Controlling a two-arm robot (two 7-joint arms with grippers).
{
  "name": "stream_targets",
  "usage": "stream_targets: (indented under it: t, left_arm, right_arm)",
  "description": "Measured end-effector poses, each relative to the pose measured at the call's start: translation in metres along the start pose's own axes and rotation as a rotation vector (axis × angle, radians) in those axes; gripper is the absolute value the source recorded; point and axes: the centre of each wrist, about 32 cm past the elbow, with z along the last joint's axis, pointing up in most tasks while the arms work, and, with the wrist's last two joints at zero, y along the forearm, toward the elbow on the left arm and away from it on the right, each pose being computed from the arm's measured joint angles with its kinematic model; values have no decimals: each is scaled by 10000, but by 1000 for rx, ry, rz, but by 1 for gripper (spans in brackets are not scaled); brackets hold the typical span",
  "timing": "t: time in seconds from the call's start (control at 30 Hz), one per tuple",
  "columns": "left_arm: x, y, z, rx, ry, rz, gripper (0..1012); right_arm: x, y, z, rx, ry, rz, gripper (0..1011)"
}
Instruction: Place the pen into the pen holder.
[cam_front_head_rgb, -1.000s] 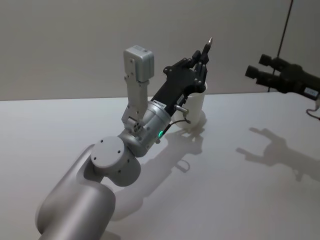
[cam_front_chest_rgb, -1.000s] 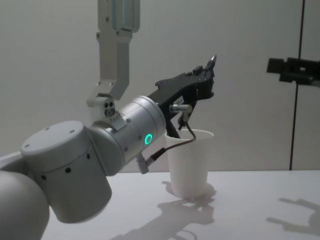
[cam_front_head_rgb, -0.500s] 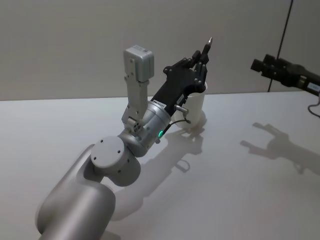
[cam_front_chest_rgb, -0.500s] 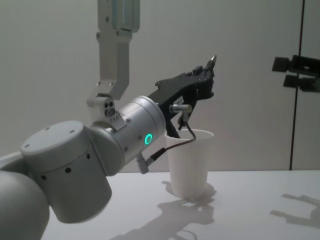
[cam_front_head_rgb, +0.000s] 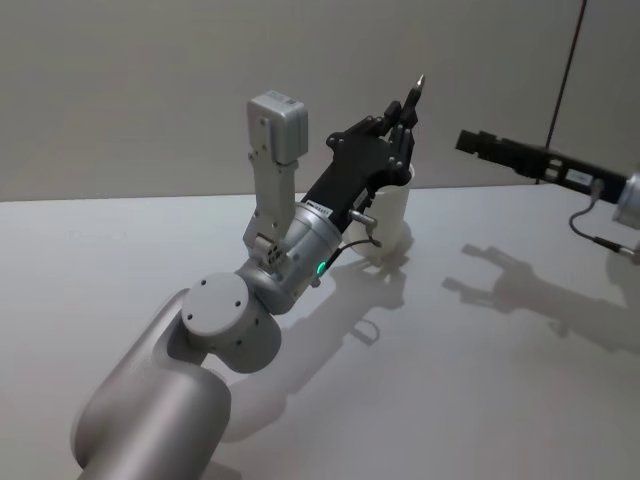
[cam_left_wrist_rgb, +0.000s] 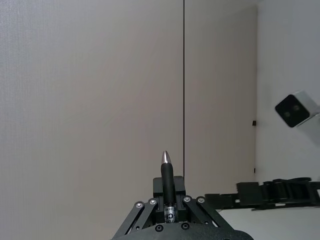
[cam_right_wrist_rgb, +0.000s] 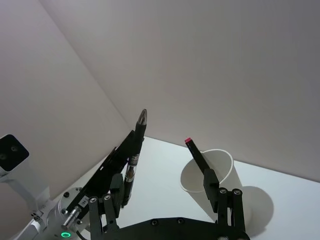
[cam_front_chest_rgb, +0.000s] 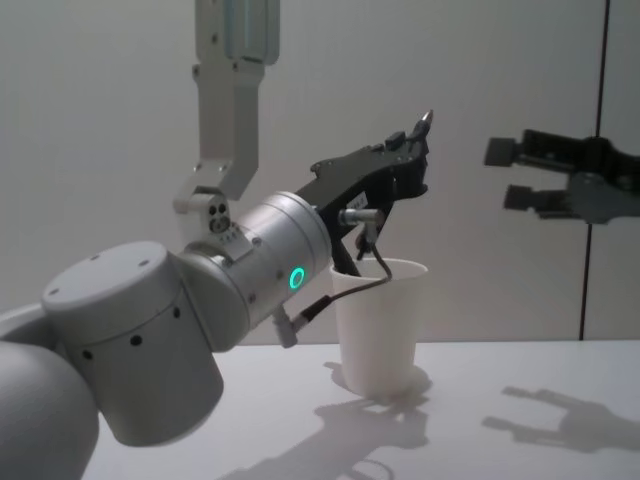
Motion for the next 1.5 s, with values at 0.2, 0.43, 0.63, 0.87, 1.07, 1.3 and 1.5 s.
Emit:
stream_targets:
  t: [0.2, 0.43, 0.63, 0.87, 1.07, 1.3, 1.5]
  left_arm:
    - [0, 0, 0, 0, 0, 0, 123]
    - [0, 0, 0, 0, 0, 0, 123]
    - [0, 0, 0, 0, 0, 0, 123]
    - [0, 0, 0, 0, 0, 0, 123]
    - [0, 0, 0, 0, 0, 0, 123]
    - [0, 0, 0, 0, 0, 0, 123]
    - [0, 0, 0, 0, 0, 0, 123]
  right_arm:
    - [89, 125, -25, -11, 49, 27, 1001]
    - [172, 227, -41, -11, 84, 51, 1001]
    - [220, 276, -46, -1, 96, 69, 1001]
    - [248, 291, -39, 12, 94, 91, 1001]
    - [259, 282, -29, 21, 81, 102, 1001]
    - [262, 273, -21, 25, 67, 106, 1001]
    - [264, 267, -16, 27, 60, 108, 1001]
